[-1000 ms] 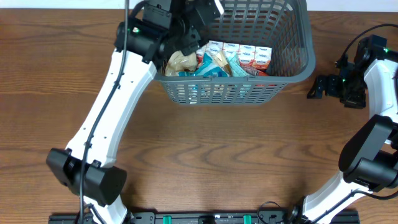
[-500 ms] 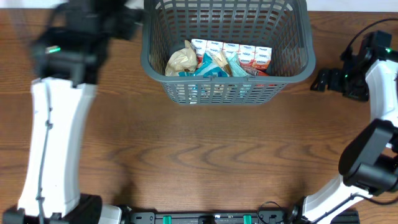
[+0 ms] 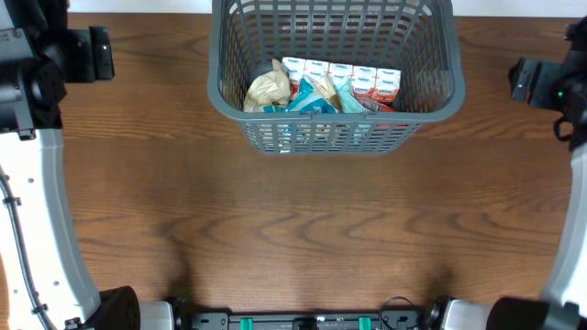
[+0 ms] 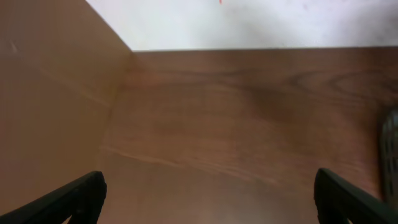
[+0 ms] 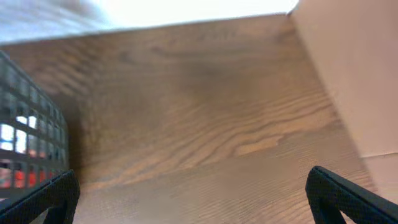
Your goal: Pack container
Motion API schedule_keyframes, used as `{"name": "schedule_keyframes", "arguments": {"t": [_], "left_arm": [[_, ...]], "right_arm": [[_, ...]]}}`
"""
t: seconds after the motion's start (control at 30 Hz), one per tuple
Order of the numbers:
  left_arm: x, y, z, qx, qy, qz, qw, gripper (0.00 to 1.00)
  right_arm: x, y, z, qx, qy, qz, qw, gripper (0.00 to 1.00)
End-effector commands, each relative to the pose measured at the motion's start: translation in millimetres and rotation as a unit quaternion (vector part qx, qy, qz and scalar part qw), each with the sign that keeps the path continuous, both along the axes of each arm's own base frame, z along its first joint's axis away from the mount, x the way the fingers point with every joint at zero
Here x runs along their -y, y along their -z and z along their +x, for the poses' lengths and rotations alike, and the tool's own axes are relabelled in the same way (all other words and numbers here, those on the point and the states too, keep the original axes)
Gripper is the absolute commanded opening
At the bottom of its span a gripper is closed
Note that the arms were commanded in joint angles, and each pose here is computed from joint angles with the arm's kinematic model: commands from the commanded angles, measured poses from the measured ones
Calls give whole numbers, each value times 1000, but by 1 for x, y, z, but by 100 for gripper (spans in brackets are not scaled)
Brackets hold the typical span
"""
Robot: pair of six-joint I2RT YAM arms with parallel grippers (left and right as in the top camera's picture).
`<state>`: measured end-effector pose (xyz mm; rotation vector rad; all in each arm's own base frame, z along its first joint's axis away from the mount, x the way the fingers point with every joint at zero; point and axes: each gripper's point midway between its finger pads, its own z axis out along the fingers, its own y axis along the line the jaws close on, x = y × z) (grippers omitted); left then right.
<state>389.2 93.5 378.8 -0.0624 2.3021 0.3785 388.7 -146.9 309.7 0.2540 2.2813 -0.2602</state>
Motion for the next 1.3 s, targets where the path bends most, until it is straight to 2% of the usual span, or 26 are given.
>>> {"name": "schedule_keyframes", "arguments": {"t": [0.0,0.17,0.37,0.53,0.8,0.9,1.0,1.17,1.2,1.23,1.27], "left_arm": [[3,9,-4,-8,-5,-26,1000,99],[5,8,-10,6,-3,-25,1000,99],[16,23,-26,35,19,-33,999,99],[31,50,-50,65,45,-45,996,99],[44,83,-93,128,62,-43,989,99],[51,94,-107,148,75,-46,985,99],[62,103,-120,160,95,-55,981,99],[71,105,-131,175,115,-62,976,99],[71,105,-132,175,115,-62,976,99],[71,105,-132,175,114,-62,976,99],[71,105,-133,174,114,-63,976,99]], "right_arm": [[-3,-25,-13,25,-2,-21,999,99],[-9,-25,-33,28,2,-25,999,99],[-16,21,-55,-7,5,-12,1000,99],[-25,57,-77,-26,6,-3,1000,99],[-53,81,-105,8,-24,19,999,99],[-61,103,-122,-13,-28,25,999,99],[-68,124,-134,-39,-36,32,998,96],[-79,132,-140,-55,-52,37,996,90],[-82,134,-141,-59,-56,38,996,91],[-84,134,-141,-61,-59,39,996,99],[-85,134,-141,-61,-62,39,995,99]]}}
